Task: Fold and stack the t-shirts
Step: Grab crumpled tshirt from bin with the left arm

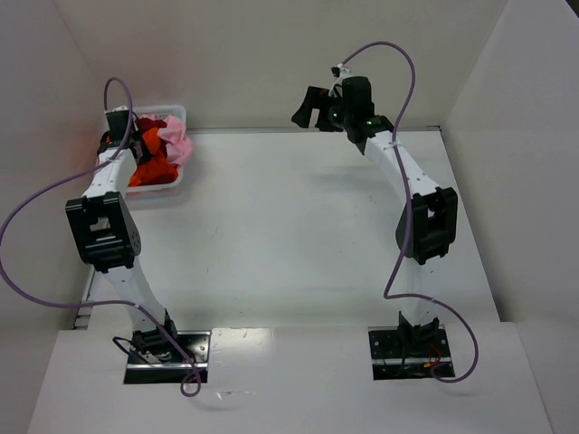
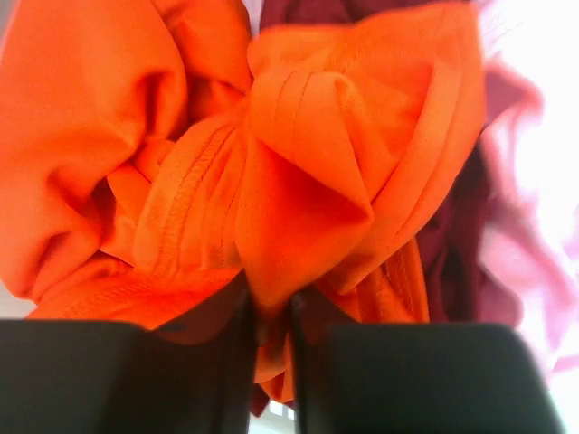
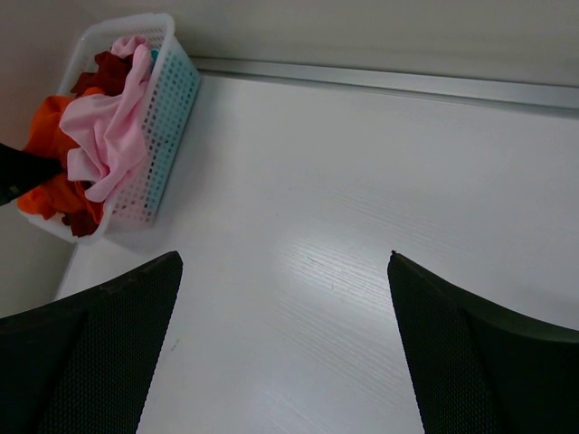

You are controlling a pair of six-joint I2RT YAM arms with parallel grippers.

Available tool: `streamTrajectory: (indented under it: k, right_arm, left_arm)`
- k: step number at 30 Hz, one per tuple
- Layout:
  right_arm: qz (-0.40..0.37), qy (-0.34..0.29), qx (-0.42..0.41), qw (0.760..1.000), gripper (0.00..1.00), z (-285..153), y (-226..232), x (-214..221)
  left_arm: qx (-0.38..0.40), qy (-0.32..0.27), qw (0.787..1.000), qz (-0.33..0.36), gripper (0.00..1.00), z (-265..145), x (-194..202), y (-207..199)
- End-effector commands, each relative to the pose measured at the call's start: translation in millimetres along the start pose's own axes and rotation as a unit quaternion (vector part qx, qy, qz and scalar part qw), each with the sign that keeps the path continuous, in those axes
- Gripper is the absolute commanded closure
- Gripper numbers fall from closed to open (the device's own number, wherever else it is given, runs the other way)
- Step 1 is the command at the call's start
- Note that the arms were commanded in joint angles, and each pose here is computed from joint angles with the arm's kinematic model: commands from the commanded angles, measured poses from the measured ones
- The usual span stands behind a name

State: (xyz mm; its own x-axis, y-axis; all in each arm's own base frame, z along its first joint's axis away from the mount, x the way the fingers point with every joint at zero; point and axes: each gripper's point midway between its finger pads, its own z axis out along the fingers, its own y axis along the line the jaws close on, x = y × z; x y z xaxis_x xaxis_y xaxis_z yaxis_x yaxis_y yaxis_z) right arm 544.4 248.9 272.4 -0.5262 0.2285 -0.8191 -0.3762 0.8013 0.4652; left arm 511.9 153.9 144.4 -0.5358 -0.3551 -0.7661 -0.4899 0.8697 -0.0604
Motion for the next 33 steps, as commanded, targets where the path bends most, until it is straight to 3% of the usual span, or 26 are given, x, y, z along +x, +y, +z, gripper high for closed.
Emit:
streamTrajectory:
  k: [1,5,11,15,17,18,20,23,25,26,28,31,33]
  right_arm:
    - [-0.013,-0.055,-0.015,0.998,0.0,-26,21,-38]
    - [0.0,-0.047,-0.012,0.999,0.0,-28,19,-29]
    - [0.003,-0.067,-0.027,0.997,0.0,-48,32,-38]
    - [-0.008,-0.085,-0.035,0.996,0.0,-68,41,-45]
    - [-0.018,-0.096,-0.039,0.994,0.0,-82,48,-51]
    - [-0.019,-0.099,-0.04,0.994,0.0,-87,50,-52]
    - [-0.027,-0.109,-0.044,0.993,0.0,-95,51,-51]
    - [-0.028,-0.13,-0.055,0.99,0.0,-121,61,-51]
    - [-0.04,-0.168,-0.072,0.982,0.0,-149,76,-64]
    - [-0.038,-0.162,-0.069,0.984,0.0,-151,71,-53]
    - [-0.048,-0.2,-0.079,0.975,0.0,-184,84,-63]
    - [-0.048,-0.222,-0.085,0.97,0.0,-218,93,-60]
    - [-0.054,-0.239,-0.075,0.966,0.0,-234,94,-65]
  left_arm:
    - [0.004,-0.062,0.998,-0.006,0.83,-19,-48,-4]
    - [0.008,-0.101,0.995,-0.017,1.0,-47,-79,-5]
    - [0.064,-0.178,0.982,-0.023,1.0,-134,-143,-18]
    - [0.157,-0.249,0.956,-0.003,1.0,-231,-190,-42]
    - [0.229,-0.269,0.935,0.036,1.0,-277,-194,-76]
    - [0.254,-0.302,0.918,0.042,1.0,-317,-204,-84]
    - [0.333,-0.31,0.887,0.076,1.0,-363,-197,-110]
    - [0.42,-0.333,0.842,0.059,1.0,-447,-190,-120]
    - [0.461,-0.358,0.809,0.064,1.0,-504,-179,-116]
    - [0.477,-0.346,0.806,0.066,1.0,-504,-166,-118]
    - [0.495,-0.393,0.77,0.087,0.97,-546,-151,-109]
    - [0.518,-0.411,0.746,0.084,0.97,-586,-129,-99]
    - [0.549,-0.441,0.704,0.094,0.96,-628,-119,-94]
